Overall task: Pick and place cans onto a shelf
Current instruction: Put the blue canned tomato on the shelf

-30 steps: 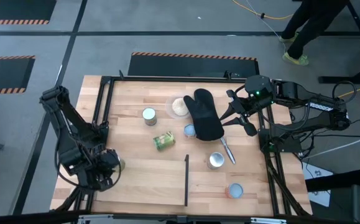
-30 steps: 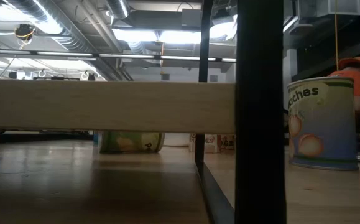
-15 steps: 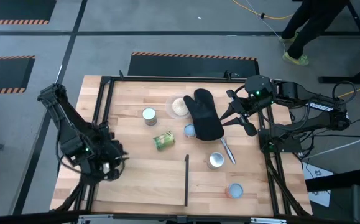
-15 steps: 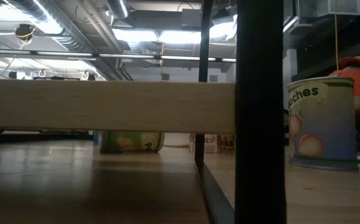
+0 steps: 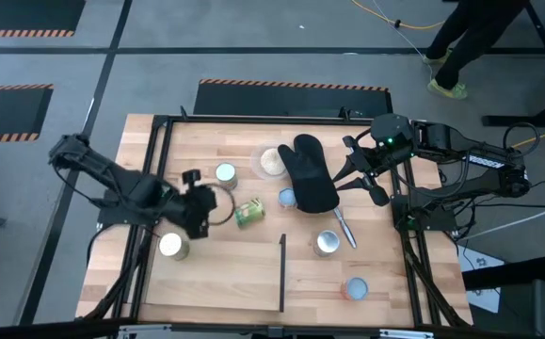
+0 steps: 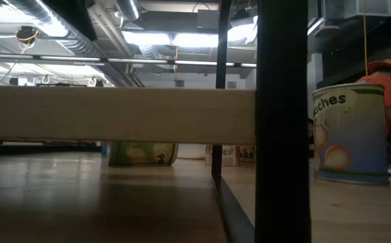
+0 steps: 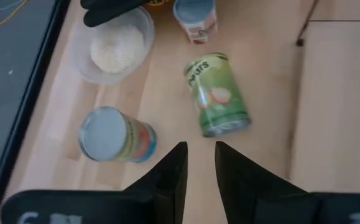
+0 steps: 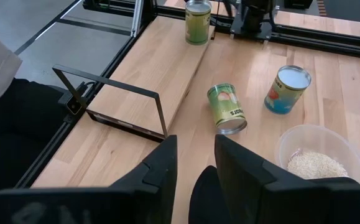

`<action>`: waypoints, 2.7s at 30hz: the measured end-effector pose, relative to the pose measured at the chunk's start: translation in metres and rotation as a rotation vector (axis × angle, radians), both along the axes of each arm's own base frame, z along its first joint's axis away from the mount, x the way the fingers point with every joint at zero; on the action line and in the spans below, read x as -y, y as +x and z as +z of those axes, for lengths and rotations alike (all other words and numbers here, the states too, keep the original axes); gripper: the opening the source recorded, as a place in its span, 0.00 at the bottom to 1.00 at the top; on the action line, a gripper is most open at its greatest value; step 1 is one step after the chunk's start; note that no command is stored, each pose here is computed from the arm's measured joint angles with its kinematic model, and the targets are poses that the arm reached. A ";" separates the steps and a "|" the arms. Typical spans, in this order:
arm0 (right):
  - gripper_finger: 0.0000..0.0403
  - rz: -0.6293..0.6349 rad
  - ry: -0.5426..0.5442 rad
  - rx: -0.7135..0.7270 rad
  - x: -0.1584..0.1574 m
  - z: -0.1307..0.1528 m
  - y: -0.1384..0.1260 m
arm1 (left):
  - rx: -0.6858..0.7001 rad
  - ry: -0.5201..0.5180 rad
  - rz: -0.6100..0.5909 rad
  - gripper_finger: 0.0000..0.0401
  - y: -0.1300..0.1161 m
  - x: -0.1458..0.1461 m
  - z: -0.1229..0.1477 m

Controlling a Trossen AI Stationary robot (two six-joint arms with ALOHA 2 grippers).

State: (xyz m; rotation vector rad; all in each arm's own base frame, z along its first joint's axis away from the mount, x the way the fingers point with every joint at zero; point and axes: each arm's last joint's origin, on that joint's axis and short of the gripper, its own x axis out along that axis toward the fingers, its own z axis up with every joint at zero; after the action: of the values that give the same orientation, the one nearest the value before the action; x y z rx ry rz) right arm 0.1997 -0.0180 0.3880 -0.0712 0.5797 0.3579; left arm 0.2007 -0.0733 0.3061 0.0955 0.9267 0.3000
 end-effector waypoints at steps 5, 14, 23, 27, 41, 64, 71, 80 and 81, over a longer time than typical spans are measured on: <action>0.28 0.000 0.000 0.000 0.000 0.000 0.000 | -0.033 0.024 -0.012 0.18 0.014 -0.028 0.000; 0.28 0.000 0.000 -0.001 0.000 0.000 0.000 | -0.093 0.001 0.047 0.18 0.038 -0.068 -0.013; 0.28 0.000 0.000 -0.001 0.000 0.000 0.000 | -0.231 -0.022 0.126 0.18 0.063 -0.091 -0.046; 0.28 0.000 0.000 -0.001 0.000 0.000 0.000 | -0.291 -0.025 0.147 0.18 0.072 -0.097 -0.061; 0.28 0.000 0.000 -0.001 0.000 0.000 0.000 | -0.375 -0.025 0.170 0.18 0.081 -0.104 -0.082; 0.28 0.000 0.000 -0.002 0.000 0.000 0.000 | -0.373 -0.022 0.173 0.01 0.081 -0.104 -0.082; 0.28 0.000 0.000 -0.002 0.000 0.000 0.000 | -0.372 -0.023 0.174 0.01 0.081 -0.104 -0.082; 0.28 0.000 0.000 -0.002 0.000 0.000 0.000 | -0.346 -0.027 0.160 0.00 0.079 -0.096 -0.076; 0.28 0.000 0.000 -0.002 0.000 0.000 0.000 | -0.333 -0.033 0.164 0.00 0.078 -0.093 -0.074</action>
State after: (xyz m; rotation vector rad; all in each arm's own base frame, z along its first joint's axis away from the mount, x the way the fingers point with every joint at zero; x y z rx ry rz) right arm 0.1998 -0.0180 0.3877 -0.0710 0.5814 0.3584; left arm 0.2786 0.0199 0.2326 0.0393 1.2731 0.4291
